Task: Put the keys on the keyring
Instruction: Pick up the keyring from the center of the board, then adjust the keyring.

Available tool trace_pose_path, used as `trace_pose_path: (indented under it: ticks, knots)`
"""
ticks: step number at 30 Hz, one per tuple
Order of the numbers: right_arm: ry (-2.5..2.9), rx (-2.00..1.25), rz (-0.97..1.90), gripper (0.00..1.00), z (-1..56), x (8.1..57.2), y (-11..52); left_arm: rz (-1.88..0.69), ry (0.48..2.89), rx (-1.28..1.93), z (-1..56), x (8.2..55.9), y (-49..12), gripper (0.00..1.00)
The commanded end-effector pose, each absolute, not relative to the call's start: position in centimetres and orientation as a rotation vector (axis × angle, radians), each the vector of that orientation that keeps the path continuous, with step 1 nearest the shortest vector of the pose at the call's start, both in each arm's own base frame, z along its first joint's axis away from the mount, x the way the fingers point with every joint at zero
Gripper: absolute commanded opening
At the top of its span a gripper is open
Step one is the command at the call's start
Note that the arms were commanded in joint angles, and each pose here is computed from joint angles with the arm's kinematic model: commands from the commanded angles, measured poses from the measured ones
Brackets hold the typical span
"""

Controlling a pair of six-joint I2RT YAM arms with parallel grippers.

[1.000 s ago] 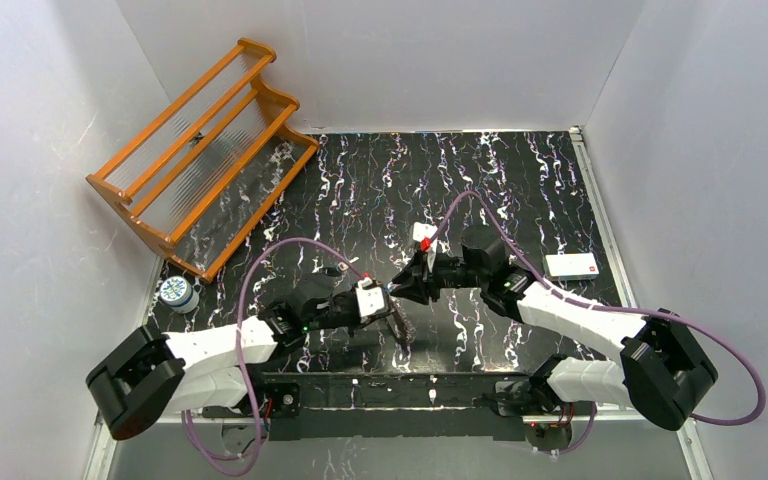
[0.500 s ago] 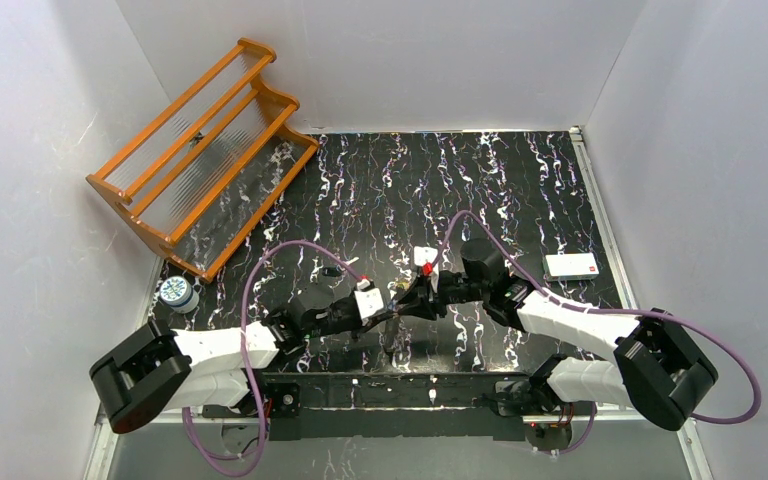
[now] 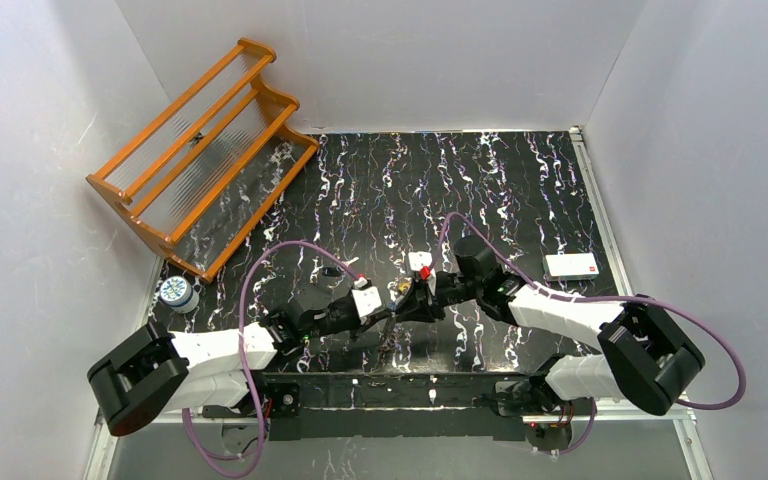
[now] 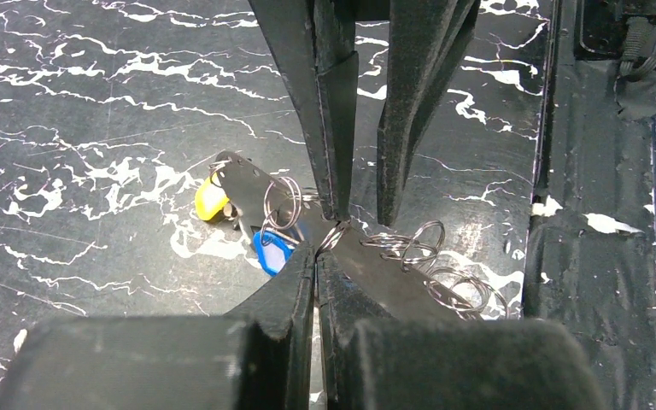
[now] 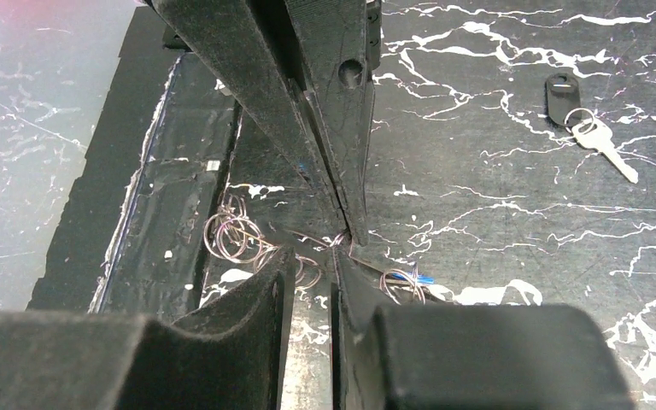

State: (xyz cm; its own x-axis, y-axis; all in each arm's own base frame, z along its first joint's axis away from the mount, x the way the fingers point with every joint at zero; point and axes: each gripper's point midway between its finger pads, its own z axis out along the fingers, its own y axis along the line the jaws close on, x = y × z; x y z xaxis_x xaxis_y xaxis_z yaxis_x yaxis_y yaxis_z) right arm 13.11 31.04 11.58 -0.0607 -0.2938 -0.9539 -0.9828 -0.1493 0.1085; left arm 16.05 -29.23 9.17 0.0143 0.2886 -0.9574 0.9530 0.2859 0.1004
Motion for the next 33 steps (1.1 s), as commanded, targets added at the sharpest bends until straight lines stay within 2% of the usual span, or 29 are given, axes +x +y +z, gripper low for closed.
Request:
trace_pose_path:
  ticks: [1,20,29,31,33]
  knots:
    - [1.423,-1.507,1.223,0.3,11.8,14.0,31.6,-0.78,1.518,1.206,8.6,15.8,-28.7,0.0]
    - [1.478,-1.46,1.081,0.41,11.0,15.9,31.1,-0.787,1.508,1.198,9.1,15.8,-28.9,0.0]
    - [1.439,-1.459,1.131,0.37,11.1,15.1,31.3,-0.794,1.505,1.193,9.4,15.9,-29.1,0.0]
    - [1.43,-1.461,1.142,0.34,11.2,15.0,31.4,-0.795,1.505,1.19,9.4,15.9,-29.1,0.0]
    - [1.425,-1.469,1.154,0.28,11.2,14.9,31.6,-0.797,1.505,1.19,9.5,15.9,-29.1,0.0]
